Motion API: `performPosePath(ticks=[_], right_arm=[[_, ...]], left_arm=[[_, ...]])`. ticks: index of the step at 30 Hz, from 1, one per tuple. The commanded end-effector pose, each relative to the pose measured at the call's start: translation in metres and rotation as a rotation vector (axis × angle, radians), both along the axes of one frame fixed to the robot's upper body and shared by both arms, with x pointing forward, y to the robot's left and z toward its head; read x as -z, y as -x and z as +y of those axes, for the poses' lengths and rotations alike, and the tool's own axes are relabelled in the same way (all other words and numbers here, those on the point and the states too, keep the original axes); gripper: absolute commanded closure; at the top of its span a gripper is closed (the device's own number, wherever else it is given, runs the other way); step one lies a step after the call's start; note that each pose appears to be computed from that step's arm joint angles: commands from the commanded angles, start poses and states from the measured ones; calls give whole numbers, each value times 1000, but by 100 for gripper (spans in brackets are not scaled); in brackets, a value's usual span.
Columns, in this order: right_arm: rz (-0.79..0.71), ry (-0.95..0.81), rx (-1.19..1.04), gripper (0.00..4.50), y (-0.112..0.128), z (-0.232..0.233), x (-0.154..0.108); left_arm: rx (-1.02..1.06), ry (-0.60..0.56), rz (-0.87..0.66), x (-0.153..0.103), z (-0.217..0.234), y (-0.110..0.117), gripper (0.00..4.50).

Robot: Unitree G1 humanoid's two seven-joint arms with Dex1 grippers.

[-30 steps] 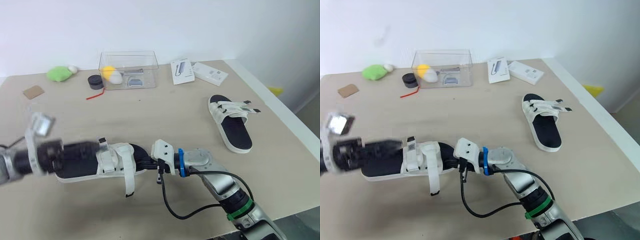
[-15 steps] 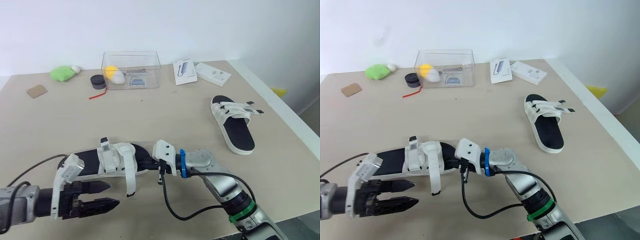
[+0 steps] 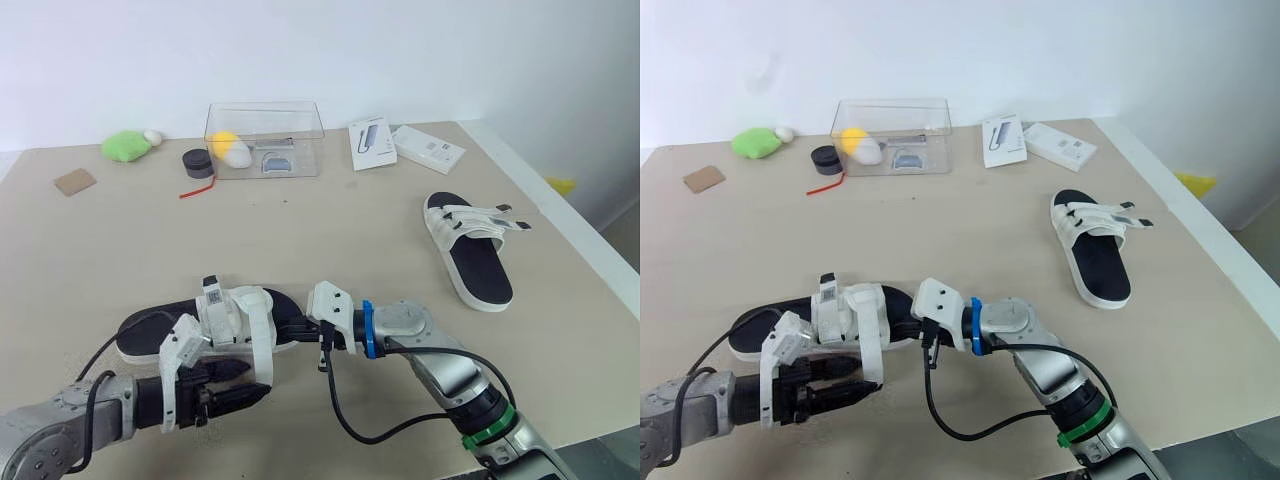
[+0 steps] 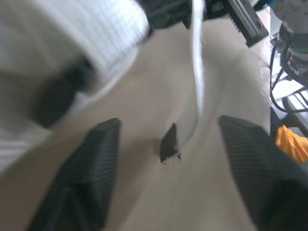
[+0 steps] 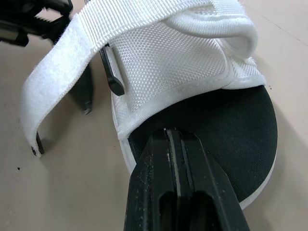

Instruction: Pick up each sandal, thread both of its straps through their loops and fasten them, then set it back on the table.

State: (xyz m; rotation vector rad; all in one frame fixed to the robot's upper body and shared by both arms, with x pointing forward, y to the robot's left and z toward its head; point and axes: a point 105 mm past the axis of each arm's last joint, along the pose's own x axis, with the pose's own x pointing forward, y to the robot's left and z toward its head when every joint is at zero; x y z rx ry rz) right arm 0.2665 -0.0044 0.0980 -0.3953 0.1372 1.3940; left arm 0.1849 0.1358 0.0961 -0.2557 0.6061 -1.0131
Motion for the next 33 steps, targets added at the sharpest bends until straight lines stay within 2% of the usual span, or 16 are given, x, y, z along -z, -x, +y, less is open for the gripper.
performPosePath(ticks=[1,4,5,6,11,14,17,22,24,27,33], right_arm=[[83,80,17,450,3,-11,24],[80,81,18,450,3,-11,24],[79,80,18,450,2,-11,24],[79,80,18,450,2,-11,24],[77,79,20,450,1,-10,23],[77,79,22,450,0,-10,23],[76,79,22,450,-1,-10,23],[72,77,20,450,-2,-9,23],[69,75,21,450,-2,-8,23],[67,72,22,450,-2,-7,22],[65,70,26,450,-2,-7,22]], left_arm=[[35,8,4,-1,-5,5,258],[31,23,-2,-1,-8,3,373],[32,30,-5,-2,-10,2,426],[32,36,-10,-3,-11,2,449],[35,78,-22,-10,-14,0,449],[32,166,-47,-33,-13,-7,449],[49,261,-46,-70,-6,-17,449],[-68,283,-45,-91,11,-46,449],[-65,266,-25,-91,13,-47,449],[-95,188,18,-77,18,-55,449],[-64,170,74,-66,18,-56,449]])
